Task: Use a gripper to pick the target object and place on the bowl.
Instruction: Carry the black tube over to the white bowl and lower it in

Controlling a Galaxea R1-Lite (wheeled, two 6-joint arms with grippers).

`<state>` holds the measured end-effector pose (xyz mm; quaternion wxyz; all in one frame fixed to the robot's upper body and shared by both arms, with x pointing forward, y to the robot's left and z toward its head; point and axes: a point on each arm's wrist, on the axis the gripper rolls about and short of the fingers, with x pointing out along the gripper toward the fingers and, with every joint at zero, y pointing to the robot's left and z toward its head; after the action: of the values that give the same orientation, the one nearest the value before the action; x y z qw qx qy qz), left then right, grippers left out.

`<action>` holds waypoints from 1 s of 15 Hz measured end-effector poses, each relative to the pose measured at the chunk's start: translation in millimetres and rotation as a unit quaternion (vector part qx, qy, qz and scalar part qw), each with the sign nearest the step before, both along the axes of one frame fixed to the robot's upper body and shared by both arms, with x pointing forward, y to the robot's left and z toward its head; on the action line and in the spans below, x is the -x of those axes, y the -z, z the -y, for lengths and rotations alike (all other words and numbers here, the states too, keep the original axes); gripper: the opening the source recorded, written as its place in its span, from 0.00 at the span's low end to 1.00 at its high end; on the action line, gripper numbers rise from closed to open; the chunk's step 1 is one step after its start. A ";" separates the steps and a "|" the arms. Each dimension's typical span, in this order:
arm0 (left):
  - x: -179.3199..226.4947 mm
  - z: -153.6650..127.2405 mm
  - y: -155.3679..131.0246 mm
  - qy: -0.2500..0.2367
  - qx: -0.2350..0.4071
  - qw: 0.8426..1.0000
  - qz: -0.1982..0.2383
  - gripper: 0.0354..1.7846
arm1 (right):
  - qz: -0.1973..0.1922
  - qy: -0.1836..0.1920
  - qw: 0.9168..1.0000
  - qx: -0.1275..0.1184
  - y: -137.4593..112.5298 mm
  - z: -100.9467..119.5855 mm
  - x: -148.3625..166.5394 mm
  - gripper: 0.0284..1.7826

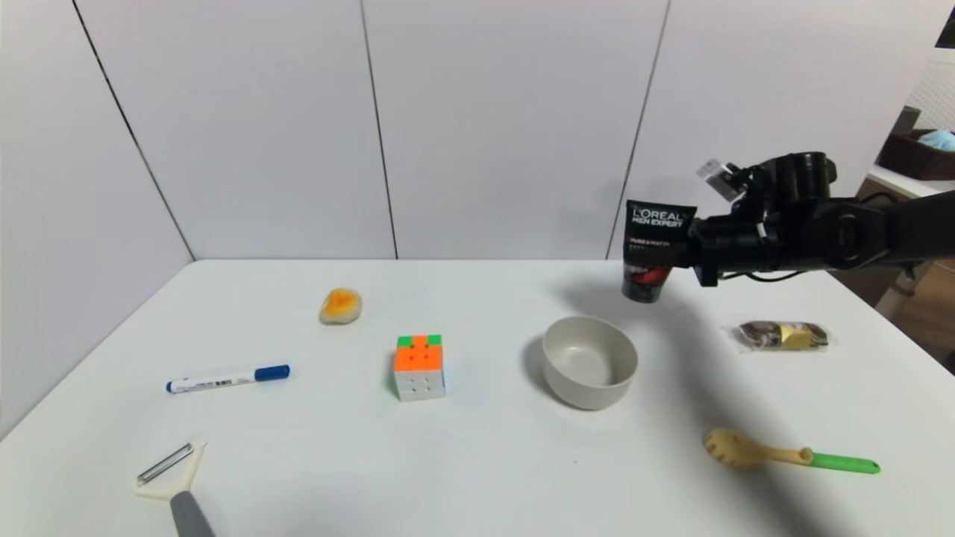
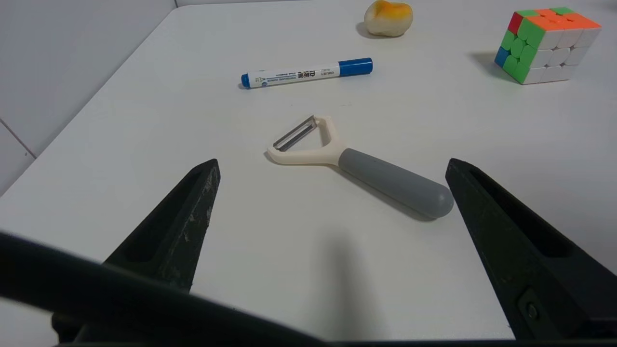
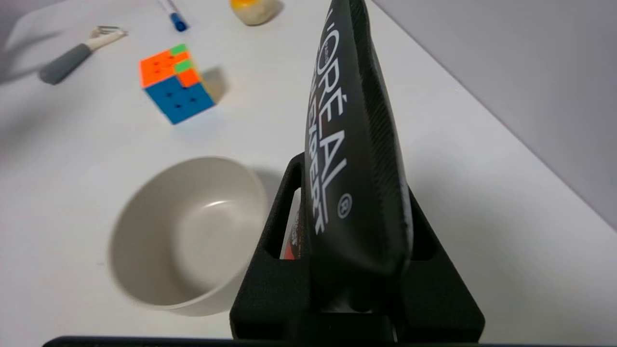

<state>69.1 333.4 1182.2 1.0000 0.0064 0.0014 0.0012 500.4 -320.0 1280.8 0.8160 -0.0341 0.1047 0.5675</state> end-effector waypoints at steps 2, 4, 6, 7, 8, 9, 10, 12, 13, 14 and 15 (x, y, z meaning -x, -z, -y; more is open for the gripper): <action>0.0 0.0 0.0 0.000 0.000 1.000 0.000 0.94 | -0.003 -0.007 1.000 0.001 -8.8 -5.6 24.0 0.20; 0.0 0.0 0.0 0.000 0.000 1.000 0.000 0.94 | -0.004 -0.024 1.000 0.001 -15.4 -16.9 46.8 0.20; 0.0 0.0 0.0 0.000 0.000 1.000 0.000 0.94 | 0.001 -0.043 0.999 0.001 -20.3 -28.9 63.1 0.20; 0.0 0.0 0.0 0.000 0.000 1.000 0.000 0.94 | 0.005 -0.052 0.999 0.001 -22.1 -34.6 69.0 0.20; 0.0 0.0 0.0 0.000 0.000 1.000 0.000 0.94 | 0.010 -0.059 0.998 0.001 -23.4 -39.5 73.1 0.20; 0.0 0.0 0.0 0.000 0.000 1.000 0.000 0.94 | 0.016 -0.066 0.998 0.000 -24.0 -44.0 75.7 0.20; 0.0 0.0 0.0 0.000 0.000 1.000 0.000 0.94 | 0.026 -0.072 0.997 0.000 -23.5 -47.6 76.8 0.20; 0.0 0.0 0.0 0.000 0.000 1.000 0.000 0.94 | 0.044 -0.079 0.996 -0.001 -19.4 -52.5 73.7 0.20; 0.0 0.0 0.0 0.000 0.000 1.000 0.000 0.94 | 0.050 -0.081 0.995 -0.002 -15.7 -54.5 70.0 0.20; 0.0 0.0 0.0 0.000 0.000 1.000 0.000 0.94 | 0.054 -0.083 0.995 -0.002 -10.7 -56.7 65.6 0.20; 0.0 0.0 0.0 0.000 0.000 1.000 0.000 0.94 | 0.058 -0.086 0.995 -0.002 -5.7 -58.7 61.3 0.20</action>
<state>69.1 333.4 1182.2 1.0000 0.0062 0.0016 0.0007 439.0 -261.3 1286.5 0.7692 -0.0747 0.0527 0.6324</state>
